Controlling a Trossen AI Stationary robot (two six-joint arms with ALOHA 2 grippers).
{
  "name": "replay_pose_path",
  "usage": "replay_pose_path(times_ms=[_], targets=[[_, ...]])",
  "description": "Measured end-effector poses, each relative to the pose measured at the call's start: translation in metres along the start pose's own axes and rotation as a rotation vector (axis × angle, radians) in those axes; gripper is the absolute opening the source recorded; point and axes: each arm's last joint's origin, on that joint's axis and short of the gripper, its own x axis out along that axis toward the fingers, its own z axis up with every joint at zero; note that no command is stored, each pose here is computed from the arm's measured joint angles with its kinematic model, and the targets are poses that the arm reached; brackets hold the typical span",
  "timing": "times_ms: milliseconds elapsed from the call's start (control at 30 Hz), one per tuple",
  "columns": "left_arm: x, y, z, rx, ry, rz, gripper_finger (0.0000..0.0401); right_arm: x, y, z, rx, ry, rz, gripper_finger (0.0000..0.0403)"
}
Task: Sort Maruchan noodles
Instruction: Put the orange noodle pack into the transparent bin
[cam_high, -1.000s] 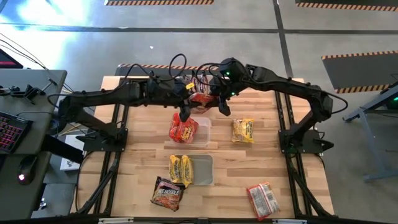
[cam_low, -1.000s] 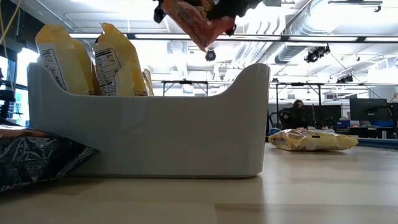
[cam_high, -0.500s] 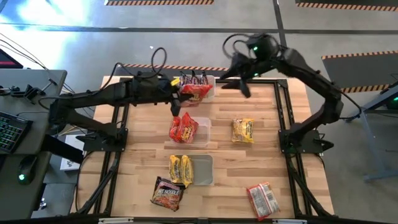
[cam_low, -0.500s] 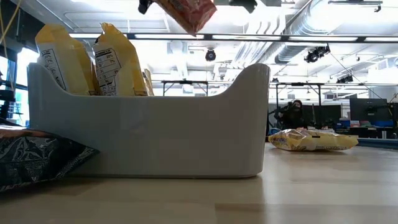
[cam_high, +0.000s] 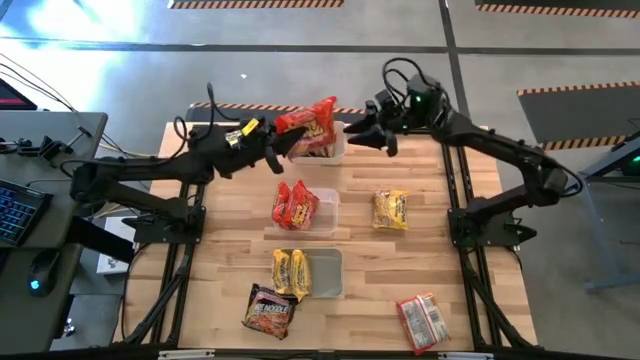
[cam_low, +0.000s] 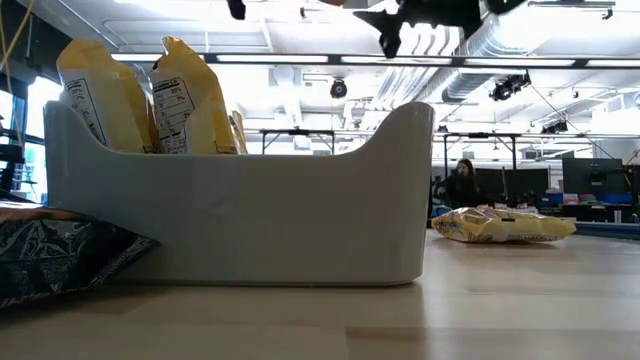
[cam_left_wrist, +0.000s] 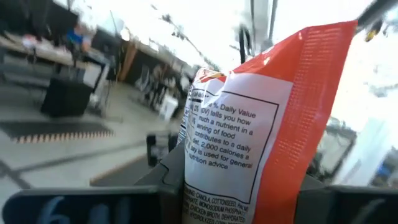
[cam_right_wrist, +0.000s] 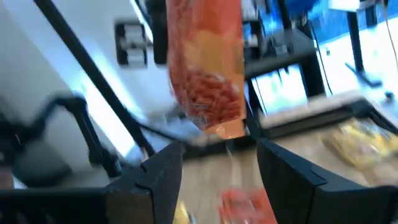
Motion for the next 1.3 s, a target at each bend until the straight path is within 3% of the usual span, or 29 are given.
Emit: replay_pose_path(times_ms=[300, 900, 1300], targets=[[0.005, 0.005, 0.010, -0.002, -0.159, 0.000, 0.0086, 0.012, 0.012, -0.003, 0.053, -0.342, -0.013, 0.0189], [0.001, 0.002, 0.028, -0.043, -0.328, -0.060, 0.0086, 0.035, 0.045, 0.001, 0.080, -0.526, -0.060, 0.0191], [-0.001, -0.001, 0.033, -0.069, -0.378, -0.124, 0.0086, 0.046, 0.060, -0.004, 0.134, -0.574, -0.088, 0.0280]])
